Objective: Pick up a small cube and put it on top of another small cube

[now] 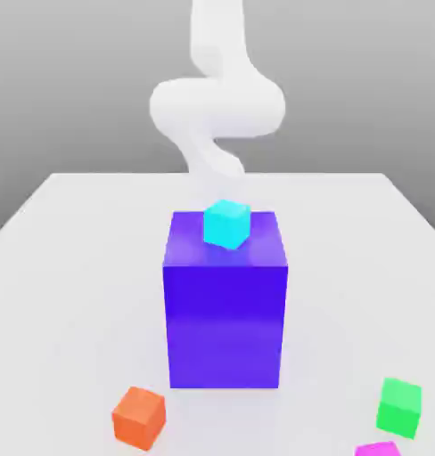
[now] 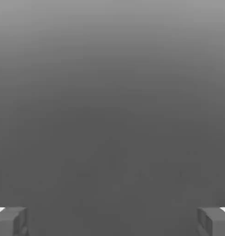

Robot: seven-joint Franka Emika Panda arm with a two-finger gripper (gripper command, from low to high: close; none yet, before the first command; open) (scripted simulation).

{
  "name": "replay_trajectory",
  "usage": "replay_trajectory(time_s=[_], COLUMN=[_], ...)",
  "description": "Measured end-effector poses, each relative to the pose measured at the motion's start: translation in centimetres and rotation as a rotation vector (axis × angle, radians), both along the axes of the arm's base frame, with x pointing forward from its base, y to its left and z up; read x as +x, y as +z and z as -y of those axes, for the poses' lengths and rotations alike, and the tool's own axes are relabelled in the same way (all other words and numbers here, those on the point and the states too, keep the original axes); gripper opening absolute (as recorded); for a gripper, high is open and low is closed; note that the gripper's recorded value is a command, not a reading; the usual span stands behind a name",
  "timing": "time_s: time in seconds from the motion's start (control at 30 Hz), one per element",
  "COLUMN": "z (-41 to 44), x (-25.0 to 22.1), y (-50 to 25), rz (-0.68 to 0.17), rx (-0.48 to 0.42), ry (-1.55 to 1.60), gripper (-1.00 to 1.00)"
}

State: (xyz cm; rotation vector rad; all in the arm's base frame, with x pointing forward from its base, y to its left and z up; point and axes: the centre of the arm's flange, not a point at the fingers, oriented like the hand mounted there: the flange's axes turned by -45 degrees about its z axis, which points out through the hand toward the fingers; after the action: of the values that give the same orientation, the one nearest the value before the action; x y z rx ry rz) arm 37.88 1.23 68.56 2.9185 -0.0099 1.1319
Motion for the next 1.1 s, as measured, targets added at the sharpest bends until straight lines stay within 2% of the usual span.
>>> replay_trajectory(time_s=[0.27, 0.53, 0.8, 1.03, 1.1], z=[-4.2, -8.7, -13.5, -17.7, -18.2], x=[9.0, 14.8, 17.0, 15.8, 15.6], y=[-10.0, -22.2, -35.6, -47.4, -50.6], rz=[-0.192, -0.374, -0.555, -0.713, -0.732], rx=[-0.048, -0.077, -0.081, -0.059, -0.054], ry=[0.019, 0.06, 0.116, 0.167, 0.173], gripper=[0.0, 0.0, 0.0, 0.0, 0.0])
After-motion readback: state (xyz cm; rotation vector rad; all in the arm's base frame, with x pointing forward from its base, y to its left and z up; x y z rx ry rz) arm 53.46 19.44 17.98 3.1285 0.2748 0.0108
